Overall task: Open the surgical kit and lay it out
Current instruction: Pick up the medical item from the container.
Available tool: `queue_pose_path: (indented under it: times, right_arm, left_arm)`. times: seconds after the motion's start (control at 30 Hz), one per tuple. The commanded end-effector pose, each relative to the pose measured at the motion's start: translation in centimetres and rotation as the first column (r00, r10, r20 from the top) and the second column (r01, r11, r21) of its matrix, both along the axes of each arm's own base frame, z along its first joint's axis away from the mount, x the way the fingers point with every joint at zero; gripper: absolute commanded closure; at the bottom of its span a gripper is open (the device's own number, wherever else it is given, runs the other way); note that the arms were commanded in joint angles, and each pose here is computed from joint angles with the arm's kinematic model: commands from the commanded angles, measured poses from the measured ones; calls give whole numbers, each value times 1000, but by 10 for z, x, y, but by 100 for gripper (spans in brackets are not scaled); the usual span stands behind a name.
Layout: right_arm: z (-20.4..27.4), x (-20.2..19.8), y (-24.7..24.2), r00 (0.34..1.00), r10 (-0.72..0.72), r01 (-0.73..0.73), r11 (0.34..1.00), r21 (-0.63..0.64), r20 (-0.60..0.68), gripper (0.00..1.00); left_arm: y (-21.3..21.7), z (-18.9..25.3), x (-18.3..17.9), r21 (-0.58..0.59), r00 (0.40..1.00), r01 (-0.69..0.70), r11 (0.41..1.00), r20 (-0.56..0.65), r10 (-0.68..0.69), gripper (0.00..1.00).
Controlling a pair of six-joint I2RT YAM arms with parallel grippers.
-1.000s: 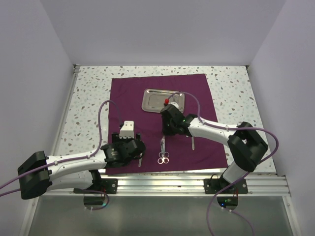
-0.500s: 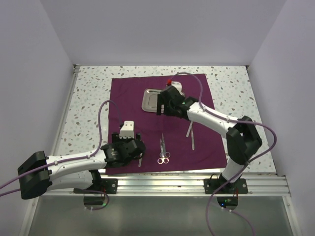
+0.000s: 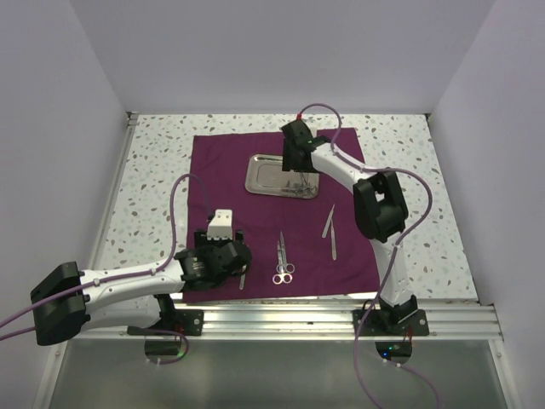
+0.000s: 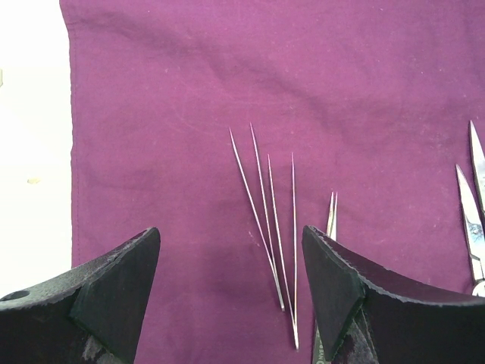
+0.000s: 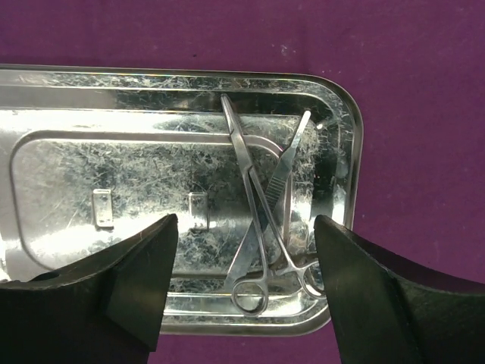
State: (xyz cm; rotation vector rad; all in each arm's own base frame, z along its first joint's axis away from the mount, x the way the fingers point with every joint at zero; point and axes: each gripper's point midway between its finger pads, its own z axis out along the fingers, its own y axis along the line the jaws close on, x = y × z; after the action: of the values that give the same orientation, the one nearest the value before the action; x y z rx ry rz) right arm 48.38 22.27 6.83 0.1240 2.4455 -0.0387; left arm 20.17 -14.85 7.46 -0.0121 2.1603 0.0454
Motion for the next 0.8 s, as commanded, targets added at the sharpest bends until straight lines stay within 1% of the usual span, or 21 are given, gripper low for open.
queue_pose_path:
  times: [0.0,0.03,0.2,0.4,0.43,0.5,0.53,0.6,0.63,0.7,0.77]
  right_arm:
    - [5,10,-4,1000,6,-6,1000,-26,-5,25]
    - [3,11,-4,1000,4,-5,1000,-28,-7,28]
    - [-21,11,-9,999,-4,3,999,-32,-45,36]
    - [-49,4,-8,995,0,-1,1000,-16,-95,50]
    - [-51,3,-6,995,4,-5,1000,-9,-100,54]
    - [-59,1,-7,993,3,-4,1000,-12,-117,58]
    - [-62,0,-7,992,5,-6,1000,-9,-123,62]
    - [-69,-3,-8,990,2,-3,1000,-8,-138,66]
    - [-71,-4,-7,990,4,-5,1000,-3,-141,70]
    - [-80,-11,-8,986,4,-2,1000,8,-166,74]
    - [-86,-14,-5,985,10,-4,999,35,-174,81]
  left_arm:
    - [-5,6,5,-32,999,-4,999,32,5,21]
    - [-5,6,5,-30,999,-2,1000,32,3,20]
    - [-6,6,5,-31,1000,1,1000,30,0,20]
    - [-6,5,5,-29,1000,3,1000,28,-2,21]
    - [-6,5,5,-29,1000,2,1000,28,-1,20]
    - [-6,5,5,-29,1000,4,1000,28,-3,20]
    - [-5,5,5,-26,1000,1,1000,28,0,21]
    - [-6,5,5,-25,1000,3,1000,26,-2,20]
    - [-6,5,5,-26,1000,1,1000,28,0,20]
    - [-6,5,5,-27,1000,3,1000,27,-2,21]
    - [-6,5,5,-27,1000,2,1000,26,-1,21]
